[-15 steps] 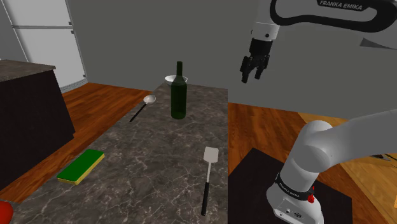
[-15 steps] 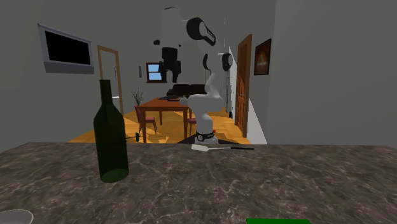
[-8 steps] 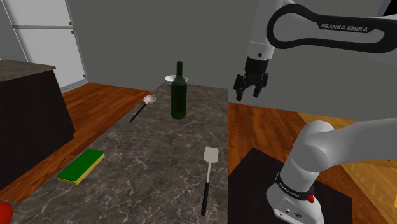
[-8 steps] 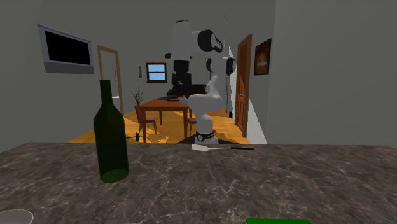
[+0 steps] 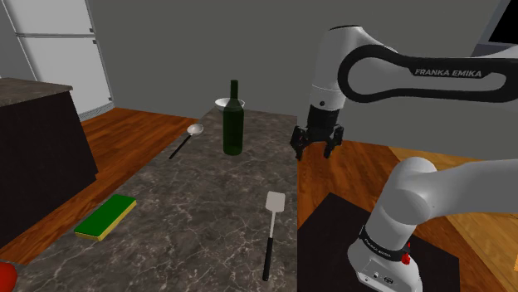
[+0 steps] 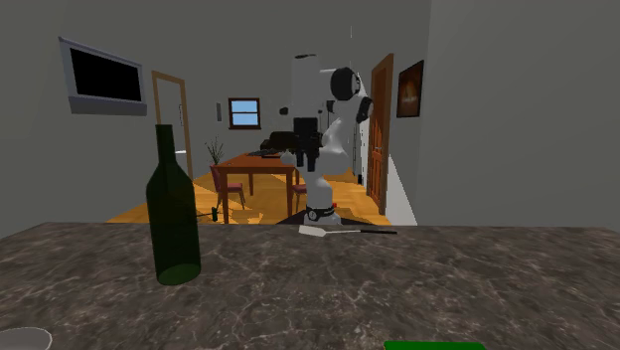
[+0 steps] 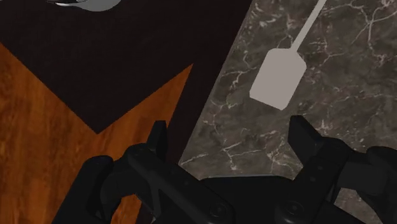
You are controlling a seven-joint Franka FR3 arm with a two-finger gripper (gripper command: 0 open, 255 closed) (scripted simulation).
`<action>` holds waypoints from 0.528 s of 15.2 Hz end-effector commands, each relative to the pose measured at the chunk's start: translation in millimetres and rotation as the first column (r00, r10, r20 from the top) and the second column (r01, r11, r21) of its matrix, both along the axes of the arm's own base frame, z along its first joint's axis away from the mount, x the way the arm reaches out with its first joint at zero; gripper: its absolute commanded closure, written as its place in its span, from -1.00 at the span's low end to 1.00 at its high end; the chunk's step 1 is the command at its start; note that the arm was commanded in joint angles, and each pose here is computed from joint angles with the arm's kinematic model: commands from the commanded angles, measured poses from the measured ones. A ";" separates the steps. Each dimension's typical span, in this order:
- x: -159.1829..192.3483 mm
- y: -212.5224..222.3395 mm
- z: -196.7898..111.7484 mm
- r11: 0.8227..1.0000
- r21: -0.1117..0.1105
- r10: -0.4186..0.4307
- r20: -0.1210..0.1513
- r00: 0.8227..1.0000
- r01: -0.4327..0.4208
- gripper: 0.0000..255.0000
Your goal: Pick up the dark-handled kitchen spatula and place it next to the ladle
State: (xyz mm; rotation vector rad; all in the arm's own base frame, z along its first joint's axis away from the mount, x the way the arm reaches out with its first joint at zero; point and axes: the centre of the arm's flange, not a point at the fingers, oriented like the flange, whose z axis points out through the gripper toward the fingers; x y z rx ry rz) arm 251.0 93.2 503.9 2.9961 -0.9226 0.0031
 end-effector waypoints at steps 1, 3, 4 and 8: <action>-2.8 19.3 -16.5 0.998 0.008 -0.063 -0.006 0.998 0.063 -1.00; -3.2 38.6 -33.2 0.993 0.014 -0.120 -0.013 0.993 0.120 -1.00; -3.0 48.2 -41.5 0.989 0.018 -0.148 -0.016 0.989 0.148 -1.00; 0.4 87.0 -74.4 0.965 0.029 -0.259 -0.030 0.965 0.260 -1.00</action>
